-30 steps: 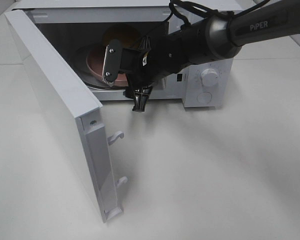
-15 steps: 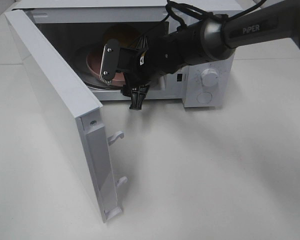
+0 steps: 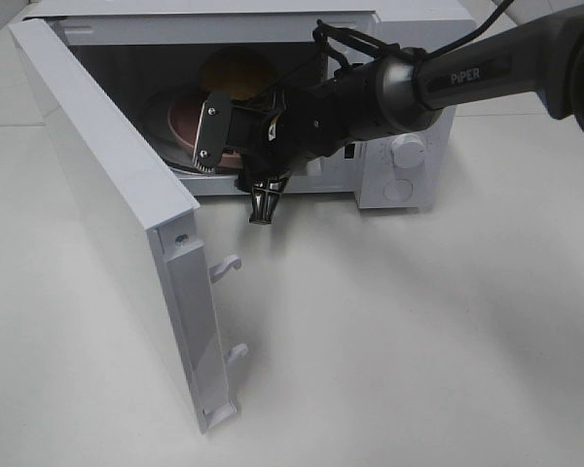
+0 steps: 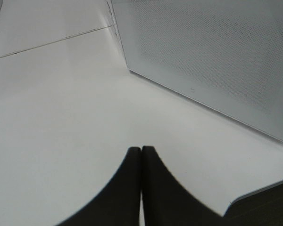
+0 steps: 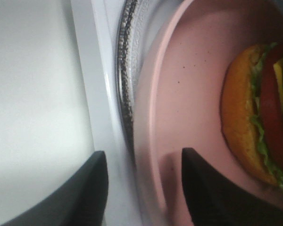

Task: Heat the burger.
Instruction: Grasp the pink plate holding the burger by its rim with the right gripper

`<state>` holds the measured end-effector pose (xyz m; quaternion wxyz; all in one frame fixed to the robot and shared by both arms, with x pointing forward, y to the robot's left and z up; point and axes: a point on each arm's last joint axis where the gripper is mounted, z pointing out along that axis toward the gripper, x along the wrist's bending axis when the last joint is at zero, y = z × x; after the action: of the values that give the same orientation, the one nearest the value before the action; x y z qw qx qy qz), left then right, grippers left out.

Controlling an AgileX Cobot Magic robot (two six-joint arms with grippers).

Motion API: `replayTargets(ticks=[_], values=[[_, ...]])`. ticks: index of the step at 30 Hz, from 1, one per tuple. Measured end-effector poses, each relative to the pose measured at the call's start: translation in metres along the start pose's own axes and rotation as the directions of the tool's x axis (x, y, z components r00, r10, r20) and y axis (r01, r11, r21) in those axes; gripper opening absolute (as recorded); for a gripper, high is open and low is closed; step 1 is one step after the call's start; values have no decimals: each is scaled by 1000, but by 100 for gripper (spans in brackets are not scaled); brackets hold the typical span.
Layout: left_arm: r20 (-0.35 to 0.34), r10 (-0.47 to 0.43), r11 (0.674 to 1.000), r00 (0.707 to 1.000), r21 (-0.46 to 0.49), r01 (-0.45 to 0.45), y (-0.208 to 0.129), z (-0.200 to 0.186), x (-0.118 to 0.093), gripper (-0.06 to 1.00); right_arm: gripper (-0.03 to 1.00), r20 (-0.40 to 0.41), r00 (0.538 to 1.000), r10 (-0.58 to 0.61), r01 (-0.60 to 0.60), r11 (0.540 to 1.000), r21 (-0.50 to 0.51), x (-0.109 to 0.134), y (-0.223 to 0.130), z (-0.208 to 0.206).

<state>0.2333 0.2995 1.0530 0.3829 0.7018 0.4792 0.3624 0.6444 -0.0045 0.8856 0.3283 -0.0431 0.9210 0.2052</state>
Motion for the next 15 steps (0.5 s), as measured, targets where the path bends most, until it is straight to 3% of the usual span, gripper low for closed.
replayTargets(ticks=[10,15], values=[[0,0,1000,1000,0,0,0,0,0,0,14,4,1000,-6,6,1000,-2,0,1,0],[0,0,1000,1000,0,0,0,0,0,0,10,3,1000,-14,14,1000,-4,1,3,0]])
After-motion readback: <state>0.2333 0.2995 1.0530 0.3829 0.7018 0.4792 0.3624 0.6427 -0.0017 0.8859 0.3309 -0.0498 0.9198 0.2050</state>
